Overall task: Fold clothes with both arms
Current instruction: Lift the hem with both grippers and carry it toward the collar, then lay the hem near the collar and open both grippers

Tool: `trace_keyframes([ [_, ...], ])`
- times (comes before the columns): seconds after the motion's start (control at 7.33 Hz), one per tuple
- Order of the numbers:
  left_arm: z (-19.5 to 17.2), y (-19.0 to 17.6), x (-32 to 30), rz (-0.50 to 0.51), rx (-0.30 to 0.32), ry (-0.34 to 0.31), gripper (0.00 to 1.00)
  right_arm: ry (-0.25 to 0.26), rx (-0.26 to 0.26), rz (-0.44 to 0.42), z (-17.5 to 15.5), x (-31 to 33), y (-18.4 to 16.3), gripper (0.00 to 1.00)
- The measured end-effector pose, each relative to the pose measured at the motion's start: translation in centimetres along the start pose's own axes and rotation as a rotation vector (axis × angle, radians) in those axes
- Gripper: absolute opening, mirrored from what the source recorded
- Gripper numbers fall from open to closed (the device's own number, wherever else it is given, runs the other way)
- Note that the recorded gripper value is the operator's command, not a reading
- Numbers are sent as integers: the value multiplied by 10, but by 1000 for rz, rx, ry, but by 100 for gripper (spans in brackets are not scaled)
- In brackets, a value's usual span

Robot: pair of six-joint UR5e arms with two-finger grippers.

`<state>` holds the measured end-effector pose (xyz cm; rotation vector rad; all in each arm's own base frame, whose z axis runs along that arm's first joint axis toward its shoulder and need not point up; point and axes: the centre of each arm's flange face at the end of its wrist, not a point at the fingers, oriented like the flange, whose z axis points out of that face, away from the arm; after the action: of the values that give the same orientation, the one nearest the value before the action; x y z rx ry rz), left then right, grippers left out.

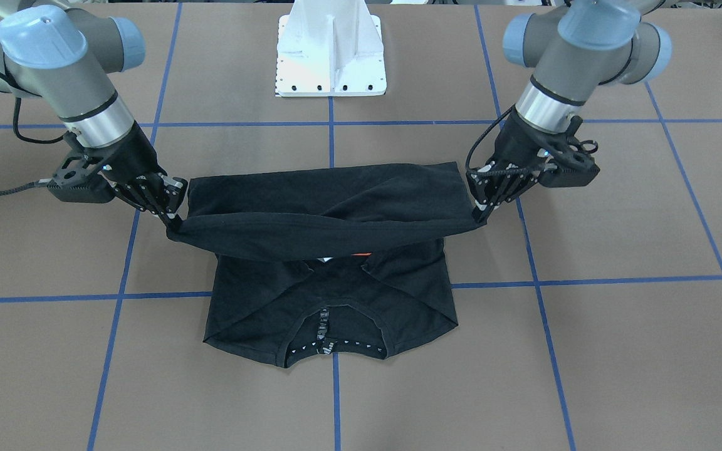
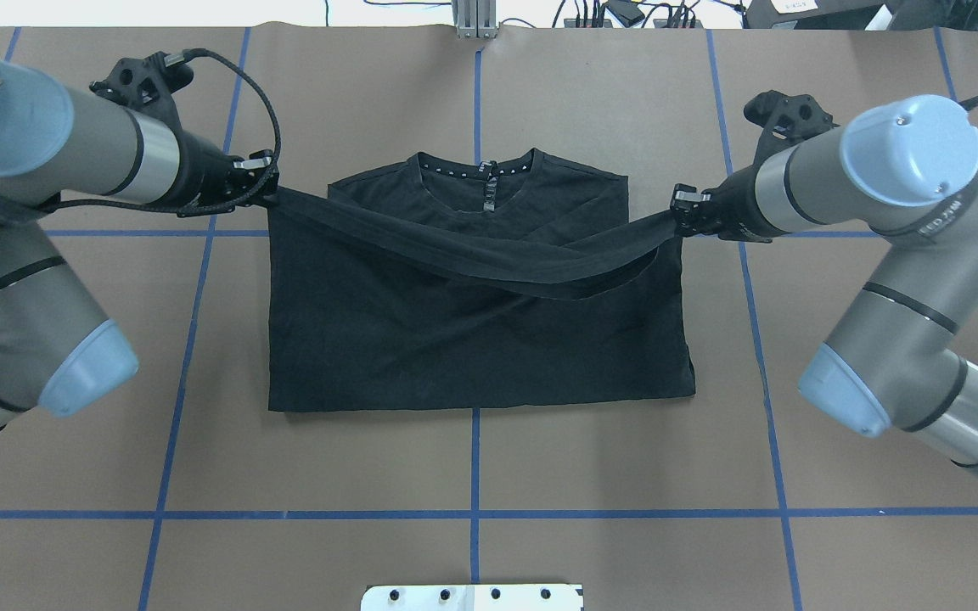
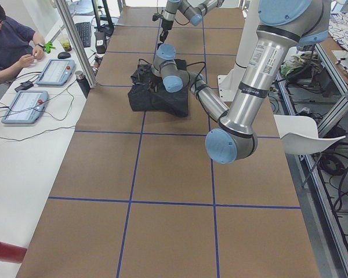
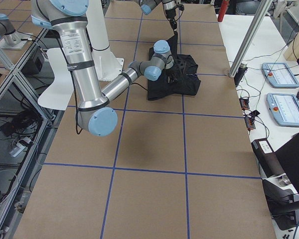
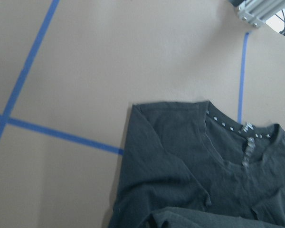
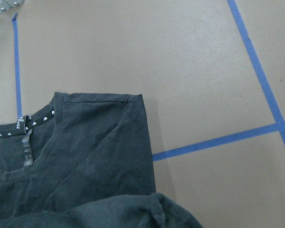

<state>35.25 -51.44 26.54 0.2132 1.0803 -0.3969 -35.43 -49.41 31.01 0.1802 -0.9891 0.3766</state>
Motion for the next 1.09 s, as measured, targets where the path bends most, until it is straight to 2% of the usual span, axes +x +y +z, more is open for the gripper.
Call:
trace_keyframes([
  [0.68, 84, -48, 10, 22, 70, -106, 0, 99, 38, 64, 63, -25, -79, 0],
  [1.09, 119, -55, -11, 24, 89, -144, 0, 166, 36, 60, 106, -32, -97, 0],
])
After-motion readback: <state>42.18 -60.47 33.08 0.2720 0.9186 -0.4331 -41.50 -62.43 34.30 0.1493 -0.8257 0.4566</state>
